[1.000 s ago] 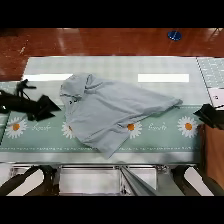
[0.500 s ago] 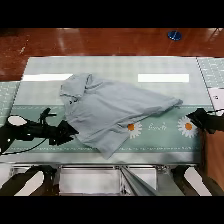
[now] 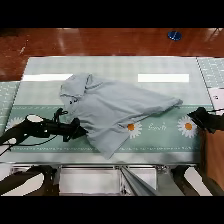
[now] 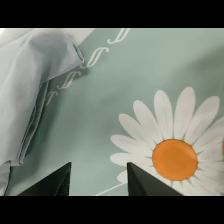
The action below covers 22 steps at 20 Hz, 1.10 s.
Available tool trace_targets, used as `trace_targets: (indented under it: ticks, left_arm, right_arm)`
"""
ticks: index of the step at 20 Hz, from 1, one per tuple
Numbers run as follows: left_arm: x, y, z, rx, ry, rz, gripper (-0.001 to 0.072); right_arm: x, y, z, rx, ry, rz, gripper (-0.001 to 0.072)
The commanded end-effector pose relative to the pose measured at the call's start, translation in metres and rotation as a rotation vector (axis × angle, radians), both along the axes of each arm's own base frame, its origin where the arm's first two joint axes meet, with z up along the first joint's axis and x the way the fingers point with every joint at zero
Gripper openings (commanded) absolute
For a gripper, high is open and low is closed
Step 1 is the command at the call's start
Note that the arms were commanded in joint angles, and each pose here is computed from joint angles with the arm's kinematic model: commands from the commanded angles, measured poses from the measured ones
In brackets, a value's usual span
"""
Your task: Fold the shirts.
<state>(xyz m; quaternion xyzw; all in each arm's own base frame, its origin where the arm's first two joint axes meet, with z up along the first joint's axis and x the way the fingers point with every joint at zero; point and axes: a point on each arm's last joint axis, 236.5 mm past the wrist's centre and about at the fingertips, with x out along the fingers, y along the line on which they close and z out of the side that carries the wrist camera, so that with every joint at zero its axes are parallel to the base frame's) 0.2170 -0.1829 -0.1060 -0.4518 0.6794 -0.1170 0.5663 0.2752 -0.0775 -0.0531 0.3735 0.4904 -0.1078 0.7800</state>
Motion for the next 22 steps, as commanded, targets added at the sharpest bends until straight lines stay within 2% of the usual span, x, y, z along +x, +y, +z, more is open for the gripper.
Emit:
trace_targets:
  ticks: [1, 9, 13, 19, 20, 22]
  left_arm:
    - [0.029, -0.01, 0.014, -0.039, -0.098, -0.013, 0.0016]
    - [0.078, -0.015, 0.055, -0.057, -0.247, -0.029, 0.0016]
    - [0.079, -0.015, 0.055, -0.057, -0.248, -0.03, 0.0017]
    - [0.079, -0.015, 0.055, -0.058, -0.248, -0.029, 0.0016]
    - [0.079, -0.015, 0.055, -0.058, -0.248, -0.029, 0.0016]
    - [0.083, -0.013, 0.058, -0.057, -0.257, -0.024, 0.0016]
  right_arm:
    - [0.002, 0.0, -0.012, 0.035, 0.023, -0.017, 0.0406]
    - [0.073, -0.003, -0.025, 0.267, -0.003, -0.015, 0.0406]
    - [0.104, 0.002, -0.035, 0.276, 0.013, 0.05, 0.0406]
    - [0.132, 0.066, -0.064, 0.322, 0.097, 0.214, 0.0406]
    - [0.135, 0.078, -0.065, 0.324, 0.104, 0.242, 0.0381]
    - [0.143, 0.1, -0.058, 0.316, 0.091, 0.312, 0.0138]
